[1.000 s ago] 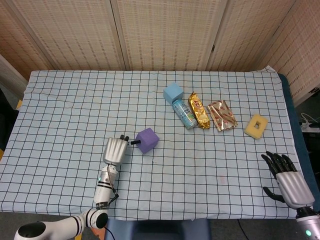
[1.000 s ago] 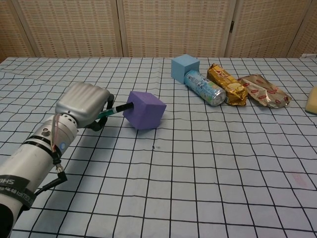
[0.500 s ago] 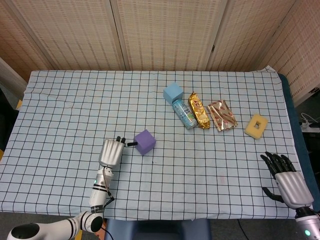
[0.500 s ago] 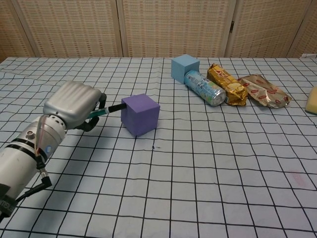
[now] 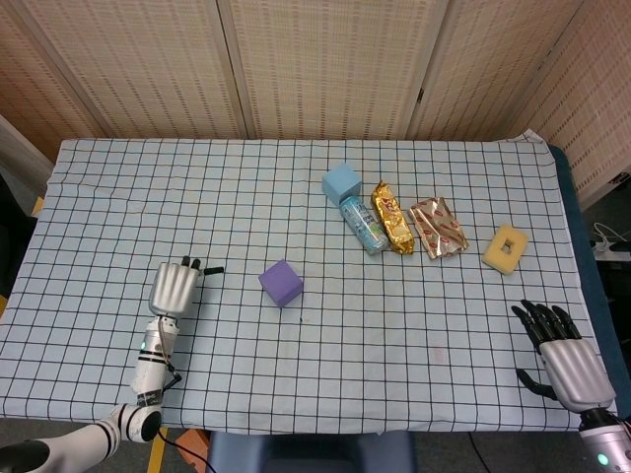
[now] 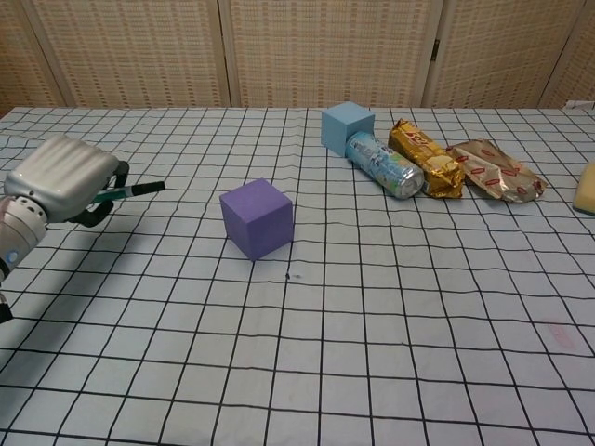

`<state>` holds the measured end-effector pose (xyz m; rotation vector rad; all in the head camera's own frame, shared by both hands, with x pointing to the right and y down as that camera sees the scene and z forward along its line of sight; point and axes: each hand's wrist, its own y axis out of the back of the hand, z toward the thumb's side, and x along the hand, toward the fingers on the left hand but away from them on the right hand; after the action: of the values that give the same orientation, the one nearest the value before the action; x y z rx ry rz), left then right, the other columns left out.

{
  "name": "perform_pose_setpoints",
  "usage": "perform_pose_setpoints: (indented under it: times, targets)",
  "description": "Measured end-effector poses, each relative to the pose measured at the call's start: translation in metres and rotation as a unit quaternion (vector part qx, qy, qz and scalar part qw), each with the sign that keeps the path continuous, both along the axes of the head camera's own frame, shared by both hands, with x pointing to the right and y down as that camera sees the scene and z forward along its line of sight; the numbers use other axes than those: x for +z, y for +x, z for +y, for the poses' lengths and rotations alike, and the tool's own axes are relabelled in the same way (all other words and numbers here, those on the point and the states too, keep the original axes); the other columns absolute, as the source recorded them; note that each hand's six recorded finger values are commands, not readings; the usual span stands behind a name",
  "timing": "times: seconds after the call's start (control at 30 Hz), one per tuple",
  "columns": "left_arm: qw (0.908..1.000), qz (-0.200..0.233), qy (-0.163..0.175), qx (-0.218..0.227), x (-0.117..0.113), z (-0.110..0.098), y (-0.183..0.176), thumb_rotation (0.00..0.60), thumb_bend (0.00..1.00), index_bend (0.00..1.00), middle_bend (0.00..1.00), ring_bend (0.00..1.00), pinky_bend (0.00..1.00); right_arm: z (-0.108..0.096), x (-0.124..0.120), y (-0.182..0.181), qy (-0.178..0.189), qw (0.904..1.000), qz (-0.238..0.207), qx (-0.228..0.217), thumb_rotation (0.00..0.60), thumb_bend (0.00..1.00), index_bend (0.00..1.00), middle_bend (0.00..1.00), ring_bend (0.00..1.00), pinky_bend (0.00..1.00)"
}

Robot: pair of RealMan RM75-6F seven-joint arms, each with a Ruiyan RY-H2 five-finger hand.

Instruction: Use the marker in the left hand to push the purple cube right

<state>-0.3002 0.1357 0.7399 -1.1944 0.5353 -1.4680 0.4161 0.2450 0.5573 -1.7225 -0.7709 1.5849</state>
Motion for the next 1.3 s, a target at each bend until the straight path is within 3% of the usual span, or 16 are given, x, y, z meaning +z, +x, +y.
perform_pose_setpoints:
  times: [0.13,0.37,0.73,1.03,1.3]
  targets:
    - [0.9998,0.0,0.015,0.015,0.001,-0.01,-0.011,0.6,0.69,0.85,0.89,0.82,1.0,0.0,0.004,-0.001,-0.002,1.0,0.005,0.0,0.6,0.15,0.0,0.0,0.0,0.0]
    - [0.9934,0.023,0.039,0.105,0.003,-0.015,0.014,0.6,0.68,0.85,0.89,0.82,1.0,-0.001,0.01,-0.005,-0.009,0.9999,0.008,-0.003,0.6,0.15,0.0,0.0,0.0,0.0]
    - [0.9826,0.046,0.031,0.177,0.019,-0.018,0.062,0.6,0.67,0.85,0.89,0.82,1.0,-0.001,0.01,-0.002,-0.008,0.9999,0.014,0.002,0.6,0.15,0.0,0.0,0.0,0.0]
    - [0.981,0.042,0.016,0.189,0.027,-0.017,0.072,0.6,0.67,0.85,0.89,0.82,1.0,-0.002,0.006,0.001,0.004,0.9998,0.02,0.007,0.6,0.16,0.0,0.0,0.0,0.0]
    - [0.9767,0.072,0.035,0.199,0.02,-0.004,0.096,0.6,0.67,0.85,0.89,0.82,1.0,0.002,0.005,-0.004,-0.004,1.0,0.009,-0.001,0.6,0.16,0.0,0.0,0.0,0.0]
